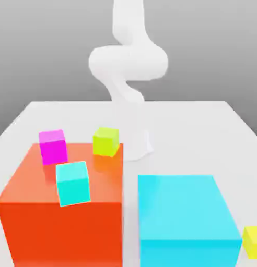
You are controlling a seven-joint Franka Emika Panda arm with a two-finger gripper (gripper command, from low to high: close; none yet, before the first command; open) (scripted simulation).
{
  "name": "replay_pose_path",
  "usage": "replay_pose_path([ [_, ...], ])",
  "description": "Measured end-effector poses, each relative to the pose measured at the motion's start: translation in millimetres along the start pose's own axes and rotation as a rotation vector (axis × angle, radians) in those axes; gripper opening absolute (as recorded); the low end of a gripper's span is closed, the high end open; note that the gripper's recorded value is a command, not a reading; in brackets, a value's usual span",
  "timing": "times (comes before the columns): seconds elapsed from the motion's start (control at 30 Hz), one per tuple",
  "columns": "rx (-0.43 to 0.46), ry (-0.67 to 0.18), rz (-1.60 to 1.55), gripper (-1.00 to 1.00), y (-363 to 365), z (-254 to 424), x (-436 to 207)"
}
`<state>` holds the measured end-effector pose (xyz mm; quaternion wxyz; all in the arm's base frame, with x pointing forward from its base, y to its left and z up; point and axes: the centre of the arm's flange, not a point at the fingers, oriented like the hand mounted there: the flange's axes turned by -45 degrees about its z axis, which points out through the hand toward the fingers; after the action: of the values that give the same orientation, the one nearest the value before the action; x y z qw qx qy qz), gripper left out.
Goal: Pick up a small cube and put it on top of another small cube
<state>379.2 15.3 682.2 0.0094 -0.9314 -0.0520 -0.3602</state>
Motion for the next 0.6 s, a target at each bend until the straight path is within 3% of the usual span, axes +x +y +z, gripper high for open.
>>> replay_pose_path([
  [0.3, 0.197, -0.205, -0.39, 0.0, -76.7, 158.5, -11.3],
  [0.6, 0.372, -0.378, -0.803, 0.0, -181.7, 292.7, -83.3],
])
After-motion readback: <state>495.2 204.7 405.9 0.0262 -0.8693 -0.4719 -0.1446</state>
